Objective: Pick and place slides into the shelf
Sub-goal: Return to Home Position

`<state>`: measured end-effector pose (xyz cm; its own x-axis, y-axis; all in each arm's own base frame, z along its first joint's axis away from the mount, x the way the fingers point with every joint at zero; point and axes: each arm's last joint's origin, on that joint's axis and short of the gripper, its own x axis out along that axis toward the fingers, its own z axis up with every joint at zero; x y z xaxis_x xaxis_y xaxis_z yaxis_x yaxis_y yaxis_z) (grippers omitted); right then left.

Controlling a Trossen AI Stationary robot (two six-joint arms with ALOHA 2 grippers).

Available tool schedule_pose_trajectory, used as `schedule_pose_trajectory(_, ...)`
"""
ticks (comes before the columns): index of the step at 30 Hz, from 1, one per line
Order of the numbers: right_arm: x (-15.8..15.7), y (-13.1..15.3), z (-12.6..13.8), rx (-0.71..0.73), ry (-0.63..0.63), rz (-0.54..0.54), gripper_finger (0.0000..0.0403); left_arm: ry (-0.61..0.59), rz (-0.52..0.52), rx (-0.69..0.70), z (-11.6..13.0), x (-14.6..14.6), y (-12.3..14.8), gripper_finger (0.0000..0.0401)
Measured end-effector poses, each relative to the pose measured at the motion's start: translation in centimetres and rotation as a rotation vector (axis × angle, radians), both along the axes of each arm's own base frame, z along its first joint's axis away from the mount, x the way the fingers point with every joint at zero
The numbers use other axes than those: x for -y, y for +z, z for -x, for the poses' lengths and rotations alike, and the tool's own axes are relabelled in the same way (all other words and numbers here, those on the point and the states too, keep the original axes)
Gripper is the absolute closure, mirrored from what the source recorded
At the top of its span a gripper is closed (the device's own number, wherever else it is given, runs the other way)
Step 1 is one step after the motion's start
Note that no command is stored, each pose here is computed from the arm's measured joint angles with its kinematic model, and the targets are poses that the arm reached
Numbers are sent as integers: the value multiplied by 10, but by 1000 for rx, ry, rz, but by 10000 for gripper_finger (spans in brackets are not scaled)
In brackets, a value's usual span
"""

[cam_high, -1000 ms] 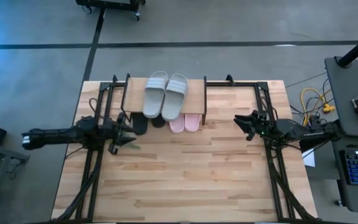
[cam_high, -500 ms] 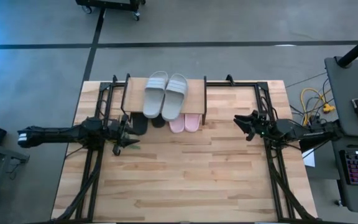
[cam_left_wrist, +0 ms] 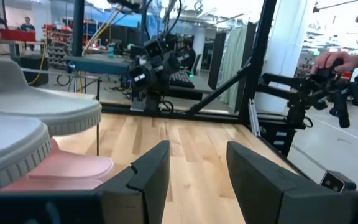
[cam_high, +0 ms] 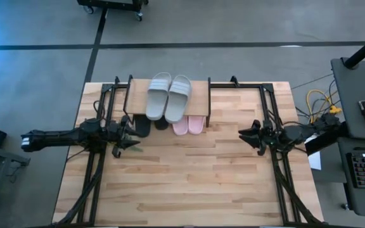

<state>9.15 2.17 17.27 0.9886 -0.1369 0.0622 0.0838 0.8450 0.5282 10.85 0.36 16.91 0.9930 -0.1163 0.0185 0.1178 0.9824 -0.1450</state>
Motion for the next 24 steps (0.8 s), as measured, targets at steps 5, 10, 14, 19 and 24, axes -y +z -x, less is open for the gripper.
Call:
schedule_pose_trajectory(5,5,0,-1,-1,-57,0,265,0,-1,8,0,0,1,256)
schedule_pose_trajectory(10,13,0,-2,-3,-141,1,266,0,0,5,0,0,0,256)
schedule_pose_trajectory(14,14,0,-2,-2,-154,1,262,0,-1,13,1,0,1,256)
schedule_pose_trajectory(19,14,0,-2,-2,-153,2,264,0,-1,14,1,0,1,256)
schedule_pose_trajectory(24,14,0,-2,-6,-155,13,269,0,-1,13,1,0,1,256)
